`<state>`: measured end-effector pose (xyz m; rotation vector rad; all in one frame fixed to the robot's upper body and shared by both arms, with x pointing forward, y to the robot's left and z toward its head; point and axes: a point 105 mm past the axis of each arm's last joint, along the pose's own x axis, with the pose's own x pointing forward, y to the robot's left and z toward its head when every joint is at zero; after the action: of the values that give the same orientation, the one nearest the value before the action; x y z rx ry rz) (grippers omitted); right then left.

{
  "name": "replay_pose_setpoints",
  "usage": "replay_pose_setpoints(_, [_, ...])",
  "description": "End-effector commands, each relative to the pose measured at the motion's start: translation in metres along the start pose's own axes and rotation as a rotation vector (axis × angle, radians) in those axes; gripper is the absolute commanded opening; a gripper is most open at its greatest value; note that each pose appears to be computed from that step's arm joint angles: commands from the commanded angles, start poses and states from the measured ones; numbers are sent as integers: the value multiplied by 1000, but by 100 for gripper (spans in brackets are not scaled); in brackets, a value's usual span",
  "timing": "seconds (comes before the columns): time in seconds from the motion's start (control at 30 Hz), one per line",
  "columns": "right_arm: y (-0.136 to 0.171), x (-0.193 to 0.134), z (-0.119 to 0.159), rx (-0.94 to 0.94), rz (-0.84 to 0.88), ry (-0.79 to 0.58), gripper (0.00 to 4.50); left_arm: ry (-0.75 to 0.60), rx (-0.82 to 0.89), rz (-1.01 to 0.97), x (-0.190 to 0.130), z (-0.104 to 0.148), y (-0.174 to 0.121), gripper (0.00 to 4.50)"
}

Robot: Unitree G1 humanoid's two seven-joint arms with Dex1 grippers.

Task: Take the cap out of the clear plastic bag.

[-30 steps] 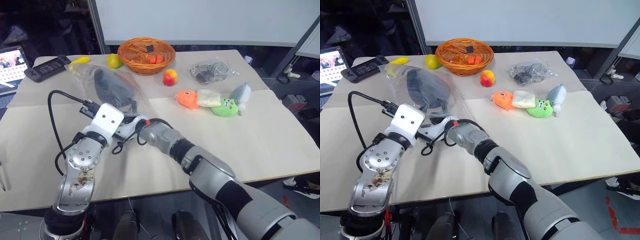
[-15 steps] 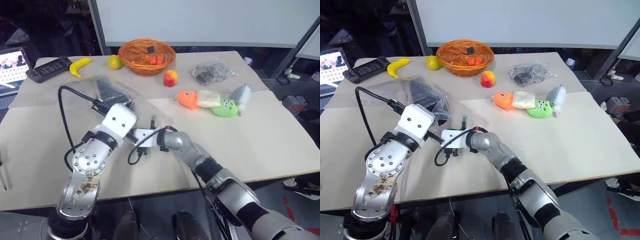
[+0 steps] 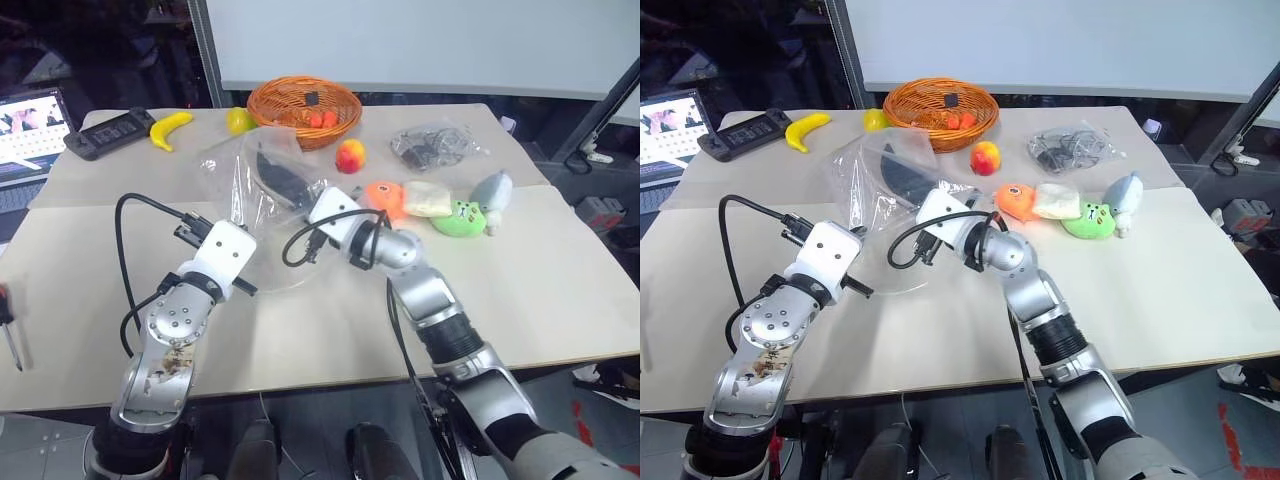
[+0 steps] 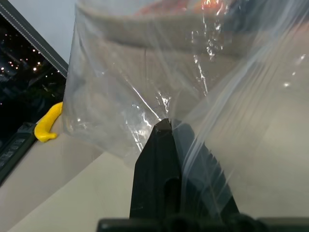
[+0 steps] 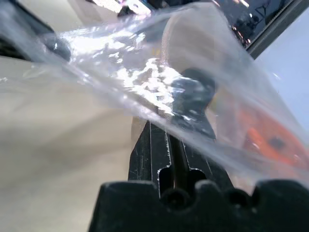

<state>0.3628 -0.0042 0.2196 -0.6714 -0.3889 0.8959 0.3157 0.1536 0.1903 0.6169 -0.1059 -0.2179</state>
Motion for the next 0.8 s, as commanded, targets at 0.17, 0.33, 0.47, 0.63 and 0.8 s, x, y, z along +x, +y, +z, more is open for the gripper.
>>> replay_pose_setpoints(0.17, [38,-38,-9,-140,281,81,5,-28,20,16,0,7,4,0])
replay_pose_setpoints(0.33, [24,-44,-50,-302,186,266,5,-33,25,12,1,7,2,0])
replay_pose_setpoints(0.47, [24,-47,-27,-222,200,159,5,-24,39,11,0,4,2,0])
replay_pose_setpoints(0.63, [31,-76,-12,-156,372,139,5,-10,38,38,2,-2,9,0])
replay_pose_setpoints(0.8, [46,-95,-5,-174,519,172,5,-21,31,29,6,0,5,0])
